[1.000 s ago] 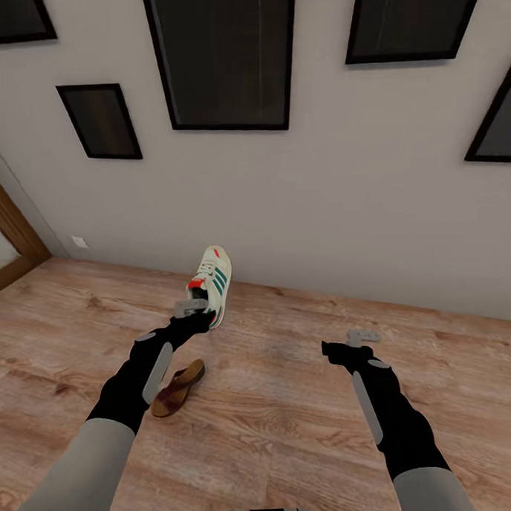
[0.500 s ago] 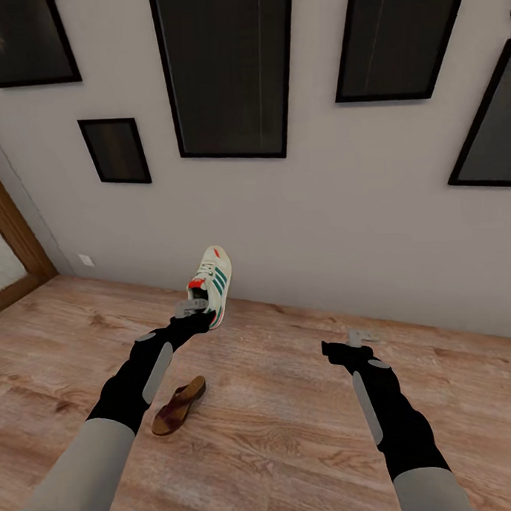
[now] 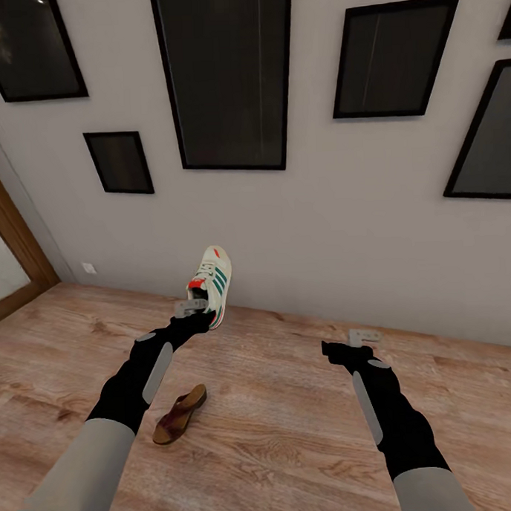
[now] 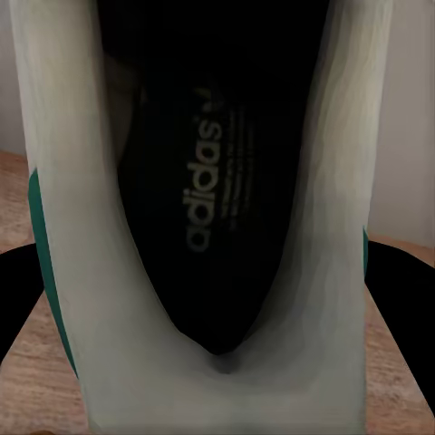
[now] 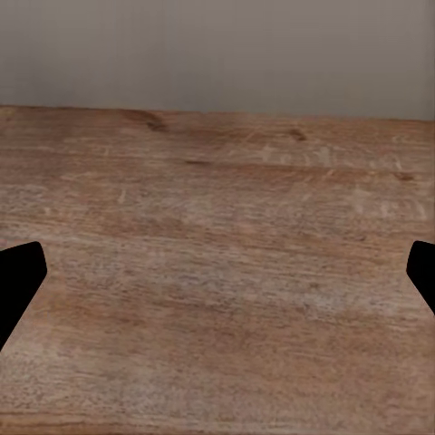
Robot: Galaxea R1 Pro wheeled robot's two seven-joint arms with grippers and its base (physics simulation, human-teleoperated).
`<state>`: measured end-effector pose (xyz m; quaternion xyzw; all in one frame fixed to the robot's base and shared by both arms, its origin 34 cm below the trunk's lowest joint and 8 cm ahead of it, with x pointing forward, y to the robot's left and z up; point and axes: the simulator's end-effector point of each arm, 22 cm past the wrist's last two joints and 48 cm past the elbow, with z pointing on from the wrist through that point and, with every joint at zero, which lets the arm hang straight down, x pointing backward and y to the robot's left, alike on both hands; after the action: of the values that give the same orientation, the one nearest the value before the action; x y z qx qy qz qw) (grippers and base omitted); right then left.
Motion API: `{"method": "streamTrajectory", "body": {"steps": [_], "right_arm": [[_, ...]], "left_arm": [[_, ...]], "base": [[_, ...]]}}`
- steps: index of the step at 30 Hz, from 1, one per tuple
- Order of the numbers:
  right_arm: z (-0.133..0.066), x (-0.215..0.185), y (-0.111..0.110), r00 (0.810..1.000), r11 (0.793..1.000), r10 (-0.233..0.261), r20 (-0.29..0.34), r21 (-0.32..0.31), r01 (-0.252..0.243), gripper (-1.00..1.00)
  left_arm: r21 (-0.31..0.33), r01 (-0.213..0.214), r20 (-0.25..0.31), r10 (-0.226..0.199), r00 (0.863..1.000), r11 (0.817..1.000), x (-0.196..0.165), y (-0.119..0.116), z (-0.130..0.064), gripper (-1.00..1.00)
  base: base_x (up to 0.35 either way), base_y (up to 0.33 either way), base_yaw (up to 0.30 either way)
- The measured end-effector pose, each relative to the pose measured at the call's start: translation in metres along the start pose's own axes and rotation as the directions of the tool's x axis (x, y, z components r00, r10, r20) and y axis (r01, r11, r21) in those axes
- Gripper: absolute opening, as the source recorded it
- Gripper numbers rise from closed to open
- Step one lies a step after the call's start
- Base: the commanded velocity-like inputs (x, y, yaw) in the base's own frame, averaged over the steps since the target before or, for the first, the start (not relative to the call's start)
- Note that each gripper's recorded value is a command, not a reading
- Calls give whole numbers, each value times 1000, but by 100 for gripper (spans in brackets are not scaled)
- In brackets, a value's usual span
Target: Pick up the two gym shoes and the two sandals from the corridor floor and place them onto the hallstand (shoe rack) in the corridor, making sure they are on the rack and not on the floor. Arrange them so the two gym shoes are next to each other and the two sandals are next to each other.
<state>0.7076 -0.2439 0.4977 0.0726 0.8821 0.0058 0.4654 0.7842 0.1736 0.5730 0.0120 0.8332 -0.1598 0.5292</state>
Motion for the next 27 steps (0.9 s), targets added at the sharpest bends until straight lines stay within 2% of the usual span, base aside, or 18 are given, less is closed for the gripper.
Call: {"method": "streamTrajectory", "body": {"steps": [6,27], "right_arm": [[0,0,0,1000,1000,0,0,1,0,100],[2,4,-1,1000,1000,-1,0,2,1,100]], "left_arm": [[1,2,1,-2,1000,1000,0,-1,0,-100],[4,2,3,-2,1000,1000,3,-2,1,-100]], "base": [[0,0,161],[0,0,294]]}}
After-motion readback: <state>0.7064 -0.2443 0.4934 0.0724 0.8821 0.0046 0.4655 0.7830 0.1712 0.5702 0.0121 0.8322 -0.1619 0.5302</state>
